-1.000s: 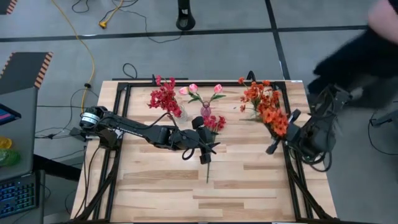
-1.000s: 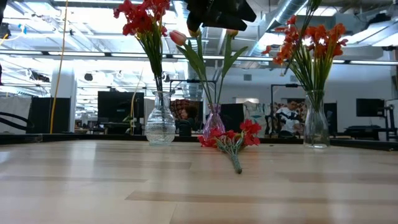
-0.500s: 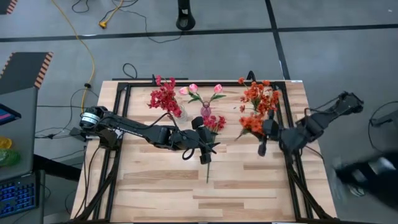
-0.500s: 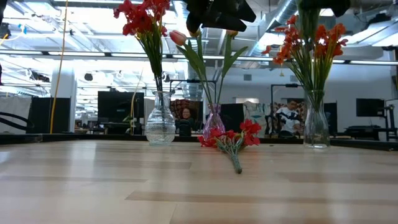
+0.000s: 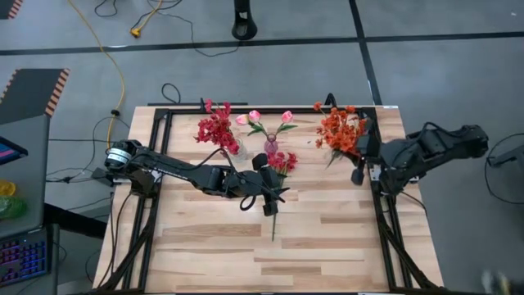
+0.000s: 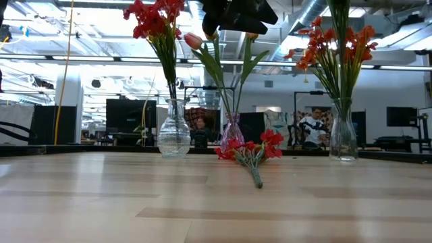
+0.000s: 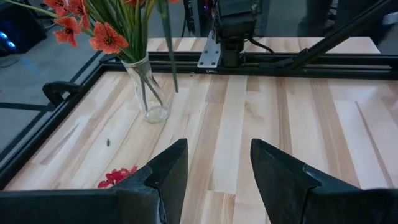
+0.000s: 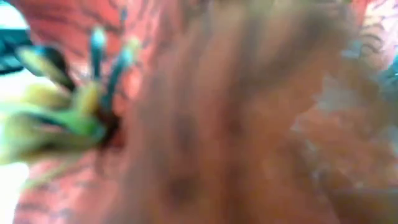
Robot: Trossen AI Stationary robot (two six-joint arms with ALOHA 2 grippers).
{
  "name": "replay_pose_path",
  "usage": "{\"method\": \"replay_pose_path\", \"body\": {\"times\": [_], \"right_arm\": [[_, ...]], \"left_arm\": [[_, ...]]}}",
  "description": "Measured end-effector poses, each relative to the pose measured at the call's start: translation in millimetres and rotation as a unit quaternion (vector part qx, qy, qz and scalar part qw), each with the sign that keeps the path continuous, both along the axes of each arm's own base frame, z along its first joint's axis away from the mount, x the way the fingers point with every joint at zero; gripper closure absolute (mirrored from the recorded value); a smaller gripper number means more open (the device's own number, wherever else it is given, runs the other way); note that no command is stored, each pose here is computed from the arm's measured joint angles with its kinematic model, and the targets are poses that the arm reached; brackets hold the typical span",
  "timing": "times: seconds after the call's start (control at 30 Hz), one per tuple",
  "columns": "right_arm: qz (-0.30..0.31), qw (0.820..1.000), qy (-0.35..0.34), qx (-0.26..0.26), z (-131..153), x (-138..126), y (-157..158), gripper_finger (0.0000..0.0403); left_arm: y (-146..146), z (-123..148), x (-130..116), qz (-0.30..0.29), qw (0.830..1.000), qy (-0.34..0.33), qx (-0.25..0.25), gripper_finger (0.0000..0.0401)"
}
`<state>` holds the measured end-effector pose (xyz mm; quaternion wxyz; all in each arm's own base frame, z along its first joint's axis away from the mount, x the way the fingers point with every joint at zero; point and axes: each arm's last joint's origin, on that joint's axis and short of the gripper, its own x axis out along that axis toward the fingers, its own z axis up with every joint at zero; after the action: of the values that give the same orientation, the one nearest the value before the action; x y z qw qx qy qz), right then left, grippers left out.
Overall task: Sort flowers into vase by color
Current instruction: Put the orange flowers into the right transparent vase
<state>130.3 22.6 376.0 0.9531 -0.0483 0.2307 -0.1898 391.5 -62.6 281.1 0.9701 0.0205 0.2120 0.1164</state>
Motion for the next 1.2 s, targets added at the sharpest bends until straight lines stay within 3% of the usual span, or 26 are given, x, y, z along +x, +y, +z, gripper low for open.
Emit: {"method": "replay_pose_path", "body": {"times": [0.47,0.9,1.2], "right_arm": [[-0.011,0.995,0.053,-0.086,-2,1,-12,0.0351],[-0.021,0.996,0.022,-0.082,27,-12,-17,0.0351],[-0.049,0.993,0.058,-0.09,22,-15,-19,0.0351]], "left_arm": [[0,0,0,0.0,1.0,0.0,0.0,0.0237],[0,0,0,0.0,1.0,0.0,0.001,0.0237],[0,0,0,0.0,1.0,0.001,0.001,0.0237]]}}
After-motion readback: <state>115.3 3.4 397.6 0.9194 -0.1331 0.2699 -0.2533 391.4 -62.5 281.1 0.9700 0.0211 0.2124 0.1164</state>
